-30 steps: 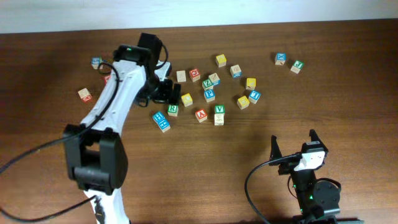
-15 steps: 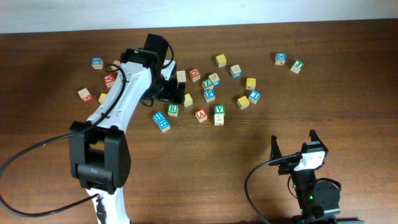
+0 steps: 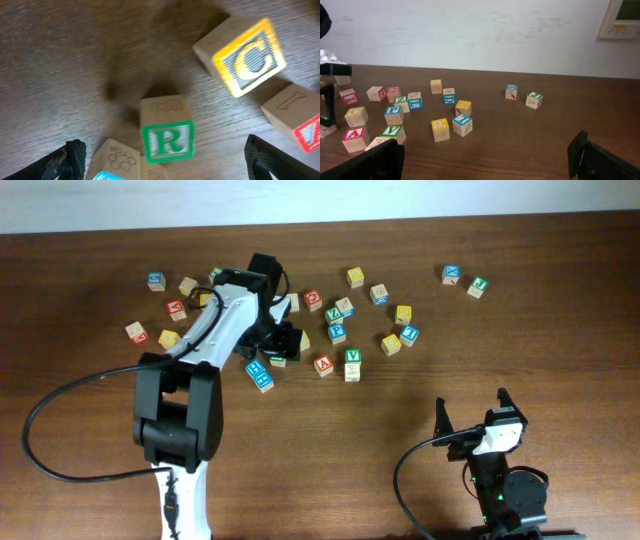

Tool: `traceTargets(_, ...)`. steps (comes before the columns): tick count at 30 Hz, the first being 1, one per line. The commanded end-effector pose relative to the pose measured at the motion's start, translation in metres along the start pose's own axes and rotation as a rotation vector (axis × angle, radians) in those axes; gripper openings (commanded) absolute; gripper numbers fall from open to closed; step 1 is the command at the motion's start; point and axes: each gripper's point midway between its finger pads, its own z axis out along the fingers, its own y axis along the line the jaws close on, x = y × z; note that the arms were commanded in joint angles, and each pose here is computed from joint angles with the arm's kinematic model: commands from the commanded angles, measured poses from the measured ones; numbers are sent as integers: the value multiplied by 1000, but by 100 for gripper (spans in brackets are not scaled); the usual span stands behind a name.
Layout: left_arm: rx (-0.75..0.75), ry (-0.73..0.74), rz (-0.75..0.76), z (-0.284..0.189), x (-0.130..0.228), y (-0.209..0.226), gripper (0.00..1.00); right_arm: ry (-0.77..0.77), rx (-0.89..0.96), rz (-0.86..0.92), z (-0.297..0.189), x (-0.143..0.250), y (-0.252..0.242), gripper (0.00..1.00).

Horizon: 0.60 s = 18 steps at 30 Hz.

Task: Spell out RSS
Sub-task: 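Reach the left gripper forward to the green R block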

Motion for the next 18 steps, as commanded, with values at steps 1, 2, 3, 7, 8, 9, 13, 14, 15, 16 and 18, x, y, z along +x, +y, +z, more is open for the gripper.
traceTargets(1, -90, 3, 9, 6, 1, 0, 92, 5, 17, 8, 0, 3, -3, 98)
traceTargets(2, -122, 0, 8, 6, 0, 2, 91, 5, 17, 8, 0, 3, -3, 98)
traceTargets(3, -139, -6, 14, 6, -1, 3, 90, 5, 17, 8, 0, 3, -3, 98)
traceTargets(7, -136, 9, 14, 14, 1, 2, 84, 5, 17, 8, 0, 3, -3, 98)
traceTargets(8, -129, 16, 11, 16, 2, 1, 84, 5, 17, 8, 0, 3, -3, 98)
traceTargets(9, -122, 24, 6, 20, 3, 0, 80, 5, 17, 8, 0, 3, -3, 98)
traceTargets(13, -126, 62, -3, 38, 7, 3, 75, 5, 17, 8, 0, 3, -3, 98)
traceTargets(14, -126, 56, -3, 38, 5, 3, 73, 5, 17, 8, 0, 3, -3, 98)
traceTargets(15, -125, 47, -2, 38, 3, 2, 72, 5, 17, 8, 0, 3, -3, 98)
traceTargets(16, -124, 38, -2, 38, 1, 2, 72, 5, 17, 8, 0, 3, -3, 98)
traceTargets(18, -122, 21, -1, 38, -3, 2, 71, 5, 17, 8, 0, 3, -3, 98)
